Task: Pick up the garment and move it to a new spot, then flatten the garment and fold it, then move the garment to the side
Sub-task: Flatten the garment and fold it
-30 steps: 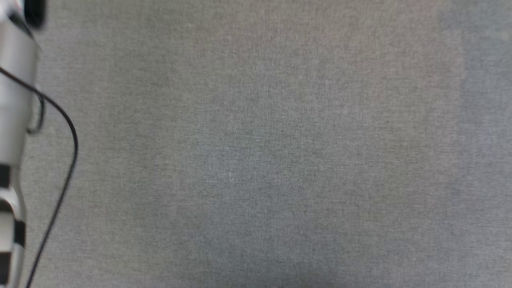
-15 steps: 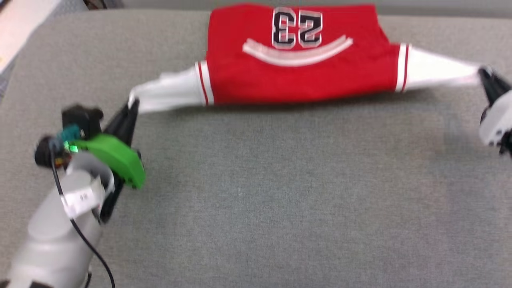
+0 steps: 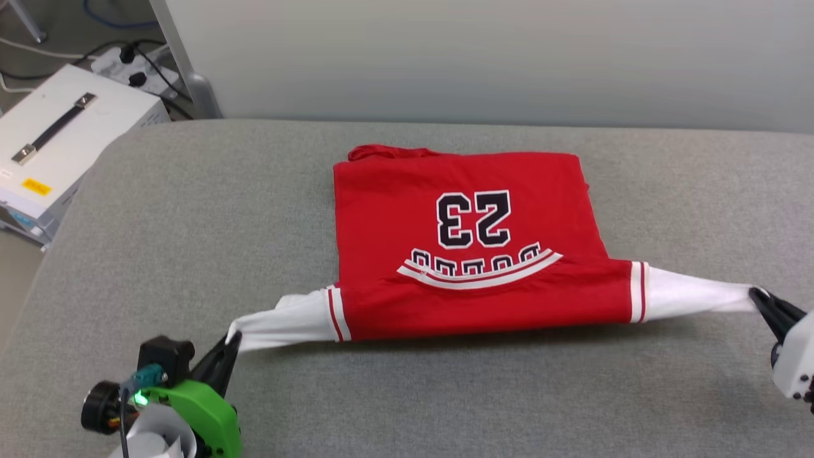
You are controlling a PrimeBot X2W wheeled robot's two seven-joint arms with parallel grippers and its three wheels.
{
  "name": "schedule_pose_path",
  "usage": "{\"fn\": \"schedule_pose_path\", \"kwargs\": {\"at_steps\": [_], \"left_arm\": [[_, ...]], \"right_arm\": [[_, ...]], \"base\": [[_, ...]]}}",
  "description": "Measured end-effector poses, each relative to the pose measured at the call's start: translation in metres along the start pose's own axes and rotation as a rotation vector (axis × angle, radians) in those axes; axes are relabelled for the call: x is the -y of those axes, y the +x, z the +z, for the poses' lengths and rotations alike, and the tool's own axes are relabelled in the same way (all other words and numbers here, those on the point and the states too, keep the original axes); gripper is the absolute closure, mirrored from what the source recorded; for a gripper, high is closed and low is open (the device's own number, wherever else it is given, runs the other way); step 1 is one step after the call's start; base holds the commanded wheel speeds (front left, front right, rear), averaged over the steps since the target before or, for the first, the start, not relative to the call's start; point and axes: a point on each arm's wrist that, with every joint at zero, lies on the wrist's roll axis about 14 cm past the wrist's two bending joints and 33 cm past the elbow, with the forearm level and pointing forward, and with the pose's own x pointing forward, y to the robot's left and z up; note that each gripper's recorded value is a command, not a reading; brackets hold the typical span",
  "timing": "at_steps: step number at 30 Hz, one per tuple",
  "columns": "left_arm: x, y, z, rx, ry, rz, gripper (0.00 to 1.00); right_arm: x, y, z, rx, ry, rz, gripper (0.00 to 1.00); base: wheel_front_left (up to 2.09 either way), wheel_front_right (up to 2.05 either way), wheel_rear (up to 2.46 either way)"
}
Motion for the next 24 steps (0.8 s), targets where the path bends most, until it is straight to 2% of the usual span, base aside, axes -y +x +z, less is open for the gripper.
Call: {"fn": "schedule_pose_path", "kwargs": {"at_steps": [9,15,24], "left_arm": [[0.019,-0.033,-0.018,-0.046,0.003,-0.046,1.0],[0.028,-0.058,-0.036,-0.093,-0.006,-0.066,1.0],[0.039,-0.078,-0.06,-0.171,-0.025,-0.075,1.0]], "right_arm": [[0.0,-0.038,-0.025,-0.06,0.007,0.013,1.0],[-0.004,-0.06,-0.051,-0.142,0.031,0.038,1.0],[-0.008,-0.084,-0.09,-0.289,-0.012,0.073,1.0]], "base": [[0.0,0.0,0.0],[0.0,0.0,0.0],[0.0,0.0,0.0]]}}
